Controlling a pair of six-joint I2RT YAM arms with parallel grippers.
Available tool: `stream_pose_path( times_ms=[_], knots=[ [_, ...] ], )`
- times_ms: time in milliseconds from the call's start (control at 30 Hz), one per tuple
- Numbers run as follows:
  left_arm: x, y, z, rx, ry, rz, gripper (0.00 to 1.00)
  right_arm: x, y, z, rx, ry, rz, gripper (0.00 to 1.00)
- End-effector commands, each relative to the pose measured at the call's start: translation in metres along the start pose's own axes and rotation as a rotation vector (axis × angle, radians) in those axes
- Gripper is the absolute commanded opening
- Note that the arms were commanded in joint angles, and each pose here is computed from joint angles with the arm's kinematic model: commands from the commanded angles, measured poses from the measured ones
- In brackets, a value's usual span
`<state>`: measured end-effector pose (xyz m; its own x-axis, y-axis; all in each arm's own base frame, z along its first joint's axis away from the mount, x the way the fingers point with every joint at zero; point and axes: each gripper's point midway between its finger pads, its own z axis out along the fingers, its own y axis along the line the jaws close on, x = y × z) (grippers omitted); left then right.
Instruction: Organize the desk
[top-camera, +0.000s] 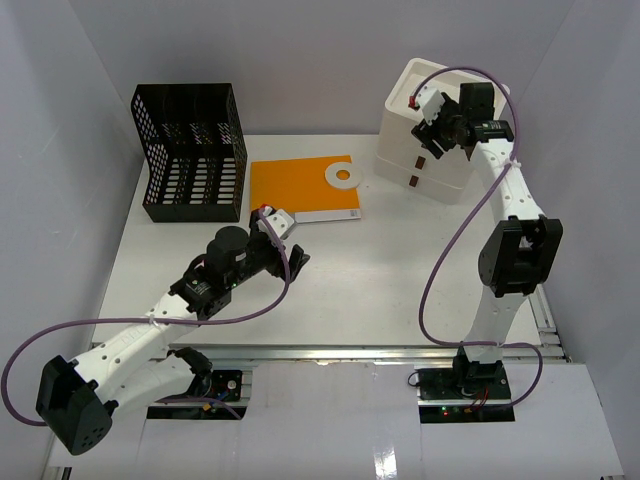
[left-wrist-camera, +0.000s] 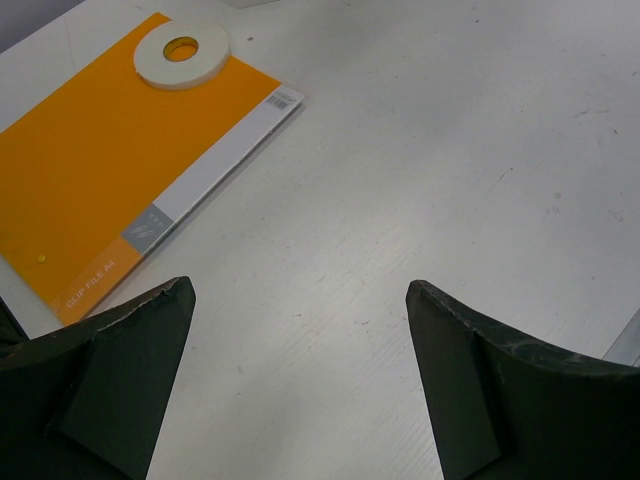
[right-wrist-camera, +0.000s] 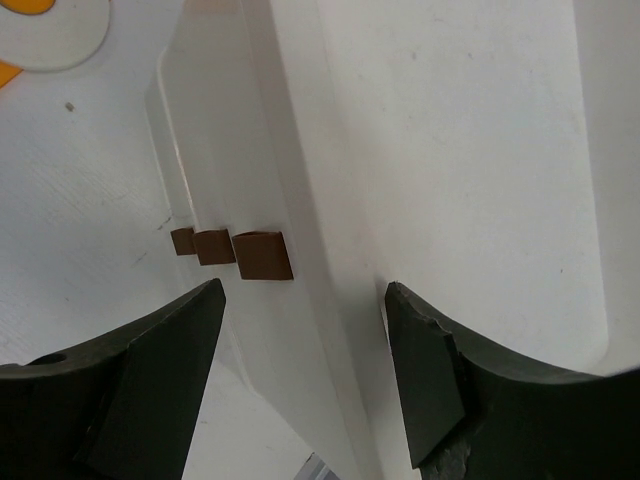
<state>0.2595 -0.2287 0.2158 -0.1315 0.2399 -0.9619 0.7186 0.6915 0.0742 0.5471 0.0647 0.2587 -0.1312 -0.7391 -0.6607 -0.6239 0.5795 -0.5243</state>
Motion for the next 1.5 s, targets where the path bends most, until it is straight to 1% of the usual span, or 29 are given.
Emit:
stream_pose_path(
  times_ms=[0,33,233,300,400,433,600,933,1000,1300,1467],
  knots=[
    [0.004,-0.001,0.000,0.010,0.006,0.010,0.98,0.006,-0.018,0.000,0.034,-0.013,0.006,0.68],
    [0.004,-0.001,0.000,0.011,0.007,0.011,0.98,0.009,-0.017,0.000,0.030,-0.011,0.009,0.64],
    [0.004,-0.004,0.001,0.029,0.008,0.011,0.98,0.011,-0.003,-0.003,-0.038,-0.027,0.008,0.32],
    [0.004,-0.005,0.001,0.033,0.006,0.013,0.98,0.009,0.000,-0.006,-0.054,-0.032,0.007,0.25],
    [0.004,-0.005,0.001,0.036,0.006,0.015,0.98,0.008,0.006,-0.009,-0.081,-0.037,0.006,0.09],
    [0.005,-0.005,0.001,0.036,0.007,0.014,0.98,0.008,0.008,-0.010,-0.091,-0.038,0.010,0.08],
    [0.003,-0.006,0.000,0.039,0.000,0.014,0.98,0.004,0.025,-0.015,-0.158,-0.058,0.034,0.08],
    [0.003,-0.008,0.000,0.051,-0.001,0.014,0.98,-0.025,0.068,-0.041,-0.263,-0.132,0.087,0.08],
    [0.004,-0.008,0.001,0.054,0.000,0.014,0.98,-0.021,0.080,-0.042,-0.281,-0.124,0.090,0.08],
    [0.005,-0.011,0.002,0.066,0.000,0.013,0.98,-0.019,0.105,-0.061,-0.309,-0.129,0.112,0.08],
    [0.007,-0.023,0.005,0.135,-0.007,-0.002,0.98,-0.011,0.121,-0.071,-0.329,-0.120,0.096,0.08]
  ],
)
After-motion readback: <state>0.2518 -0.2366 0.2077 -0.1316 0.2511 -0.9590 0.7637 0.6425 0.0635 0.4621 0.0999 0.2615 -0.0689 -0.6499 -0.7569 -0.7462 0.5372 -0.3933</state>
